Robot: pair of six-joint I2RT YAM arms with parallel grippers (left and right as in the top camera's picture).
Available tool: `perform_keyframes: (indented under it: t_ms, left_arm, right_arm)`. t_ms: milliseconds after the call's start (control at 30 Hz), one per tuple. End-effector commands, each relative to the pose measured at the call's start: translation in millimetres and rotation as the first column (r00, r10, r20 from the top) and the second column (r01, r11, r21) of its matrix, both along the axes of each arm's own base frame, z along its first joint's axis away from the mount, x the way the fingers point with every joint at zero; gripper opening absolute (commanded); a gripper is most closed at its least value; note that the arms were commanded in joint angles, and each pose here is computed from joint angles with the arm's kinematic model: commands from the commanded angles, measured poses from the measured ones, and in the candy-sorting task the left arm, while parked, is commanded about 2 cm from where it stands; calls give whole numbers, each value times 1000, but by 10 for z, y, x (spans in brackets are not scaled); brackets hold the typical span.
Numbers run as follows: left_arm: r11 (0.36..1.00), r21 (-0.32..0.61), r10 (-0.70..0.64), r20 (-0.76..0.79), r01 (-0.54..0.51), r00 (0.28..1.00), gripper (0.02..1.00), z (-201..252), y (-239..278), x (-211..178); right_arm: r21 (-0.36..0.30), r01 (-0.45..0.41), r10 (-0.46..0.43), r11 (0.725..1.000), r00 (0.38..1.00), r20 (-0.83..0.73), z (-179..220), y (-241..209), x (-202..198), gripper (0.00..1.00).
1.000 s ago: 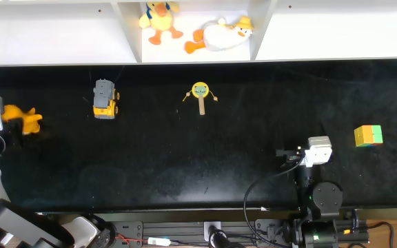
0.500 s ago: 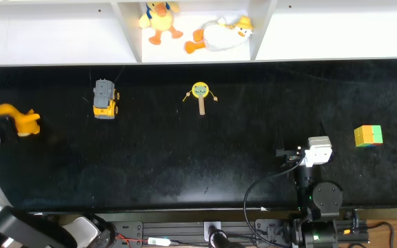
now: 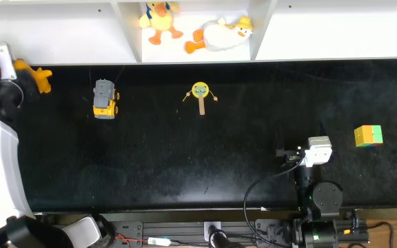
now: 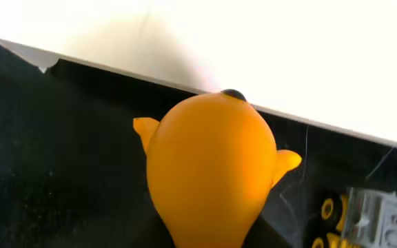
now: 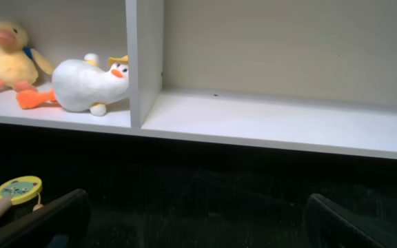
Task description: Store Toys
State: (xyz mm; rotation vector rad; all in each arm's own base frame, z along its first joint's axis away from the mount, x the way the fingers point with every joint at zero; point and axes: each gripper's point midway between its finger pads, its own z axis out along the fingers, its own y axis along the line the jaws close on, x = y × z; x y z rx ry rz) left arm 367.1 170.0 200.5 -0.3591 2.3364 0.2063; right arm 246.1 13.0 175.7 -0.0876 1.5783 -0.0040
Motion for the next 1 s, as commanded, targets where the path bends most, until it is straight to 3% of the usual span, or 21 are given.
perform_keyframes:
  t_ms: [33, 367, 1000]
  left_arm:
    - [997, -1, 82, 90, -82, 993, 178, 347, 64, 101]
    - [996, 12, 81, 150, -84, 985, 178, 645, 175, 382]
    - [997, -45, 64, 151, -58, 987, 172, 262, 282, 820]
  right_arm:
    - [1, -12, 12, 1000, 1000, -2, -38, 24, 2, 993]
    - [1, -12, 12, 1000, 1000, -2, -38, 24, 2, 996]
    - [1, -12, 12, 1000, 1000, -2, -38, 24, 2, 996]
